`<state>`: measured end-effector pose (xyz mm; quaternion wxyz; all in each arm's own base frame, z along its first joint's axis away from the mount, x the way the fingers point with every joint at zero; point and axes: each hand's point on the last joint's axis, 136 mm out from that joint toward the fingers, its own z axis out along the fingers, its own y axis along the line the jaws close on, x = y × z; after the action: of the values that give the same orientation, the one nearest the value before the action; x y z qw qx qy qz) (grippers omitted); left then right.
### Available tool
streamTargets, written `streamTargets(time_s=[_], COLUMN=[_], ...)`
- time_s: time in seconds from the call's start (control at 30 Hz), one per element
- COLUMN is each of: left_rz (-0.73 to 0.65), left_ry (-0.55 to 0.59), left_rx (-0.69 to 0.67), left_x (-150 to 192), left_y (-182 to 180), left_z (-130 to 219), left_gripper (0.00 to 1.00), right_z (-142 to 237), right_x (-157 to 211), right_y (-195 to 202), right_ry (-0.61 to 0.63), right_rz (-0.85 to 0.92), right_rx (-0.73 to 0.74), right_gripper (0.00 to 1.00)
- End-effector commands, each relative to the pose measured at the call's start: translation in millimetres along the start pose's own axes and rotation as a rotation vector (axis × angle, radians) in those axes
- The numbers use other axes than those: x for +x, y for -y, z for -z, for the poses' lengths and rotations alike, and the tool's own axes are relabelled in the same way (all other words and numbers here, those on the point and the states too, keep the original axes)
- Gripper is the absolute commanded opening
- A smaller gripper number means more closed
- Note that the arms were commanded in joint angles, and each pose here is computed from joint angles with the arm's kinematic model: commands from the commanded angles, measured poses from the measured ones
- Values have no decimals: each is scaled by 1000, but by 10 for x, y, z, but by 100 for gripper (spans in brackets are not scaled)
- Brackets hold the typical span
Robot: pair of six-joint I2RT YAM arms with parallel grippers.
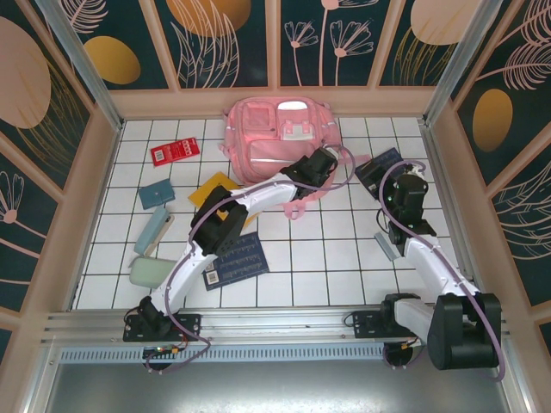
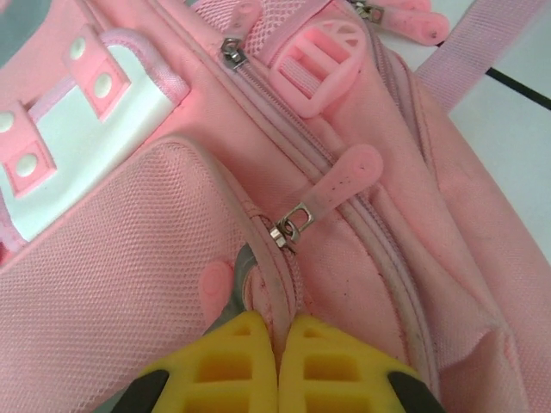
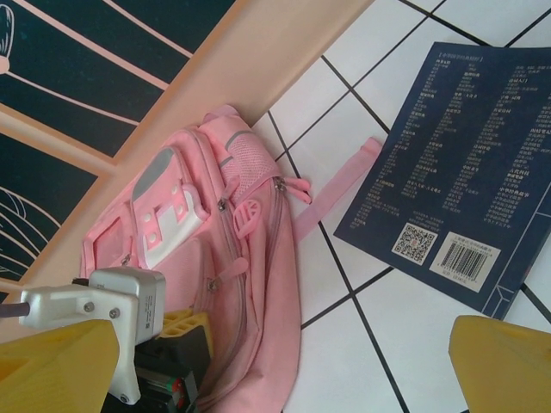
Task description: Pack the student bag
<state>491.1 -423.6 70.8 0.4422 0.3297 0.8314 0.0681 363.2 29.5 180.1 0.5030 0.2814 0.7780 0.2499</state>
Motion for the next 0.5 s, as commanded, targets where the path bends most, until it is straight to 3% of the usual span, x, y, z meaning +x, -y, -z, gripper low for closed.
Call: streamTargets(time_s=[0.0,0.47], left_rz=[11,98], left_ry=[16,258], left_rx=[-120,-264], left_x=[-172,-1357], left_y=[-438,-1293], left_z=[115,1210], left_gripper=[0,0], right_z=[-26,-102], right_x=[23,153], right_y=[-30,-133], right_ry=[-19,-75], right_rz=[-16,9], right_rx=[-17,-52], right_gripper=[99,99])
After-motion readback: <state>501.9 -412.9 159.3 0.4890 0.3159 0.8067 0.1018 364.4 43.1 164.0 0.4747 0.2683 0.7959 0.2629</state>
